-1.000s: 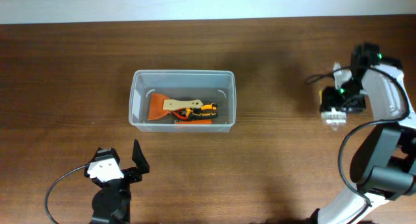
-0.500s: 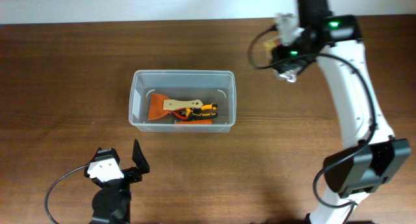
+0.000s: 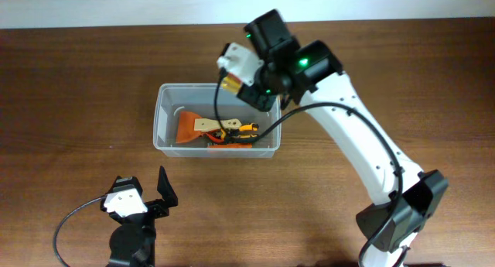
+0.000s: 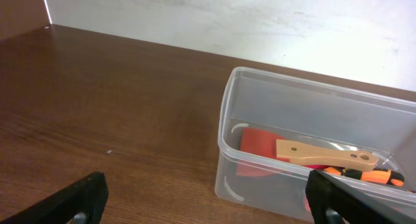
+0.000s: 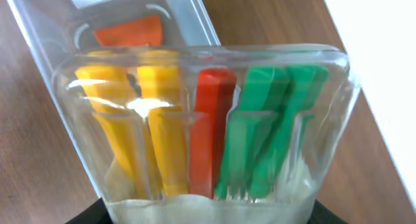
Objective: Pack container
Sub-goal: 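Lift the marker pack and carry it over the container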
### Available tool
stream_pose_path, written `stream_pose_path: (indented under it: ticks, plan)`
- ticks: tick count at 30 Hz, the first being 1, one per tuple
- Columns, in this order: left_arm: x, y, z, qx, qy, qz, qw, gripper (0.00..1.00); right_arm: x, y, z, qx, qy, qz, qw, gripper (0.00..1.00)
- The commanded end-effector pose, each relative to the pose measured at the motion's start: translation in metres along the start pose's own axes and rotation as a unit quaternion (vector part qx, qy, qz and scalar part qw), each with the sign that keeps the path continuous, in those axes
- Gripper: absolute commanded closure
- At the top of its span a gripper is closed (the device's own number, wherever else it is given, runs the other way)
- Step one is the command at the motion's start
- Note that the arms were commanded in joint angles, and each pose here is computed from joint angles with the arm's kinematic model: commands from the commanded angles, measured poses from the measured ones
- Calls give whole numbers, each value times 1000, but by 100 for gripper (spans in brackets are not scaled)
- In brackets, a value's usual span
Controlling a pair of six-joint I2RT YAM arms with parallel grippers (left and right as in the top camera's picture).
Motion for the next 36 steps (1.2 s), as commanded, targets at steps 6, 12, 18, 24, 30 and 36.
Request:
stream_pose_path:
  ticks: [6,12,18,24,30,36]
  plan:
    - [1,0,0,0,1,5,1000,1,-11,9,36,-21,5,-34,999,55]
    - [1,0,0,0,1,5,1000,1,2,17,94,-70,46,-28,996,55]
    - [1,0,0,0,1,5,1000,1,8,26,128,-116,51,-21,992,55]
    - [1,0,0,0,1,5,1000,1,16,31,146,-130,70,-18,989,56]
    - [1,0,0,0,1,5,1000,1,19,33,154,-139,75,-17,987,56]
    - [1,0,0,0,1,5,1000,1,19,35,155,-147,73,-9,986,18]
Point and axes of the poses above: each gripper's point midway between its finger pads, its own z axis out along the fingers, its own y axis along the line the jaws close on, x = y × z, the point moved 8 cm from there along -z, back along the fingers, and after that the axes turned 3 degrees about -z, right-handed, at the moved point
